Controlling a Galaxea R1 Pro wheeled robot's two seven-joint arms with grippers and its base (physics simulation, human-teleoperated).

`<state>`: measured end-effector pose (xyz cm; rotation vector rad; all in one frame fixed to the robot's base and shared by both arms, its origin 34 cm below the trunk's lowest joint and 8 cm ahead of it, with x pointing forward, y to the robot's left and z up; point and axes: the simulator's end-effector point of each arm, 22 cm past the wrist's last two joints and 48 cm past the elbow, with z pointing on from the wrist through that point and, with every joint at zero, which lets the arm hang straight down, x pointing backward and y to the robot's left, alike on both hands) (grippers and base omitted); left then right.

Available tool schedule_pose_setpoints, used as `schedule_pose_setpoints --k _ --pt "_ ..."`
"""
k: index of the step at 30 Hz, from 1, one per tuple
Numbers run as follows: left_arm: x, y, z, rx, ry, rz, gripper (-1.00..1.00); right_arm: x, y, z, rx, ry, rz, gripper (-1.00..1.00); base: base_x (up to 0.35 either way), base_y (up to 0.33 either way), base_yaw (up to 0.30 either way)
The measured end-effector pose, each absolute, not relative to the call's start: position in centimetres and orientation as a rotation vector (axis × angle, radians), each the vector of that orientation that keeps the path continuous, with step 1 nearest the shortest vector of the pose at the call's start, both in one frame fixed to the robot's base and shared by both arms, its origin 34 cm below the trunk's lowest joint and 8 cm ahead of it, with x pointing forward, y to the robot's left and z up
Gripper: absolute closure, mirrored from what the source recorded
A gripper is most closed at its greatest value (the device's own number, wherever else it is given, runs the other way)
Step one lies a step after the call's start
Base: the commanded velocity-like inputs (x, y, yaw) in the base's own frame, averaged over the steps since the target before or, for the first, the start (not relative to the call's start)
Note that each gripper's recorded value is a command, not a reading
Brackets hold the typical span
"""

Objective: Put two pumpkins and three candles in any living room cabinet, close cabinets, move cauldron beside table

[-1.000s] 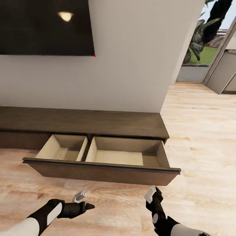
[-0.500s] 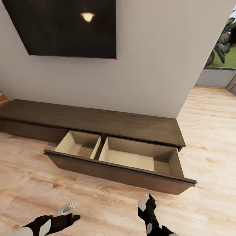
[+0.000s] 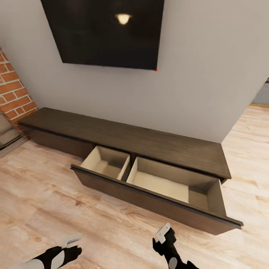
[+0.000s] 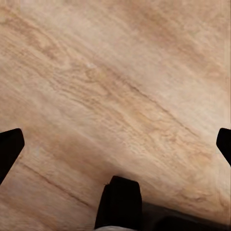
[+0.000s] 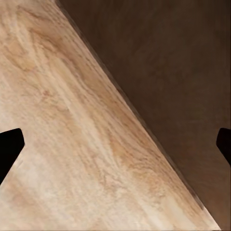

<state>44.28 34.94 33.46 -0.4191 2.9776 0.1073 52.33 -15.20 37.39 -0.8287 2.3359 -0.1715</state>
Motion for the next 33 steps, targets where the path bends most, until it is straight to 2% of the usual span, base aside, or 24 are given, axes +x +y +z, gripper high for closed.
schedule_pose_setpoints --k 10,22,27,33 --pt "44.9 38.3 35.5 -0.430 2.901 0.353 -1.00 51.0 -14.2 38.1 -0.727 2.417 -0.070 -1.00 0.000 0.000 0.287" --pt "44.6 38.5 35.3 -0.429 2.880 0.372 -1.00 50.9 -15.0 37.8 -0.578 2.459 -0.068 -1.00 0.000 0.000 0.287" --pt "43.5 35.0 34.5 -0.424 2.913 0.321 -1.00 50.6 -16.0 37.5 -0.549 2.476 -0.083 -1.00 0.000 0.000 0.287" --pt "41.8 34.9 34.2 -0.427 2.945 0.336 -1.00 50.3 -15.9 37.4 -0.548 2.482 -0.082 -1.00 0.000 0.000 0.287"
